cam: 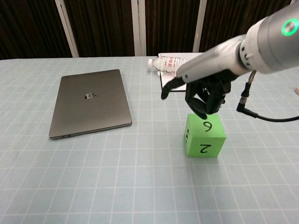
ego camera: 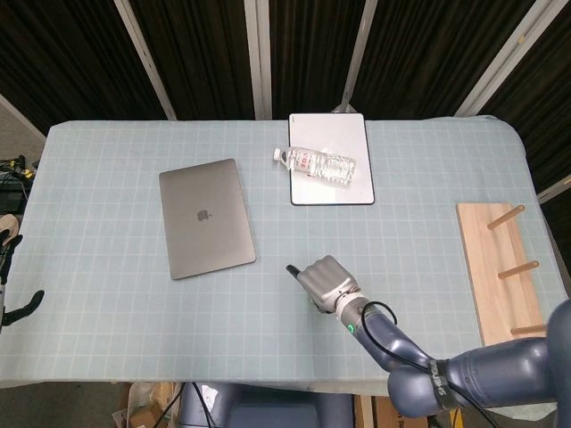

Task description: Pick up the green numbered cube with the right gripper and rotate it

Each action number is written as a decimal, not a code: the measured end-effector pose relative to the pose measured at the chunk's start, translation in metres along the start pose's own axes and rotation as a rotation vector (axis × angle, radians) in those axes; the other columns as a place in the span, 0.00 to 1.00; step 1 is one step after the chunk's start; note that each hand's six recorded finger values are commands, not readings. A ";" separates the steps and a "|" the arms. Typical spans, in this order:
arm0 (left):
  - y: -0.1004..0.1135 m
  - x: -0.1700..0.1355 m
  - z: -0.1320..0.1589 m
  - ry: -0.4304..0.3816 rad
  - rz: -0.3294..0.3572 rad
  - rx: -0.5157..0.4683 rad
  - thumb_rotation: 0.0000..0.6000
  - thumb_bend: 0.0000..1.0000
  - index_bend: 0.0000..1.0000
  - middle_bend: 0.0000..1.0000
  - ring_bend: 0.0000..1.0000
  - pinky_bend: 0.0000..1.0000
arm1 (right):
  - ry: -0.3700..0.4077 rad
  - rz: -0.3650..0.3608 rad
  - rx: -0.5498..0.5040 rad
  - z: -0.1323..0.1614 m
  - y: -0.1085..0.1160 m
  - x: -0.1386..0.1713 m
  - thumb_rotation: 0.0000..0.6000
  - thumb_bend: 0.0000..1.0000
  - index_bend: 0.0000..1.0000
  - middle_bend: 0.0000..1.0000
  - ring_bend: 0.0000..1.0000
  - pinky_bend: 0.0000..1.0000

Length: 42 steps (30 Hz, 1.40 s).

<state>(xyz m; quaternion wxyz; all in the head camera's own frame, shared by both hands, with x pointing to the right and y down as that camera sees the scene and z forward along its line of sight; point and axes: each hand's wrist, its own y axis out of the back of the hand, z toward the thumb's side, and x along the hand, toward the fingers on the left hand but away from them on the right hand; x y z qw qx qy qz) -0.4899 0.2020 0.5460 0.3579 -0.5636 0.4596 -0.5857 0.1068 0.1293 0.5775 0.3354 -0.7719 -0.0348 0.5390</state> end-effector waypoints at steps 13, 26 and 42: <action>-0.002 -0.003 0.004 -0.011 -0.010 0.003 1.00 0.32 0.10 0.00 0.00 0.00 | -0.247 -0.486 -0.160 -0.113 0.026 0.074 1.00 0.42 0.04 0.11 0.17 0.19; 0.000 -0.005 0.004 -0.012 -0.004 -0.002 1.00 0.32 0.10 0.00 0.00 0.00 | -0.385 -0.563 -0.267 -0.197 -0.109 0.169 1.00 0.42 0.04 0.07 0.08 0.09; -0.008 -0.002 0.004 -0.010 -0.027 0.020 1.00 0.32 0.10 0.00 0.00 0.00 | -0.466 -0.667 -0.138 -0.190 -0.161 0.195 1.00 0.34 0.04 0.06 0.04 0.06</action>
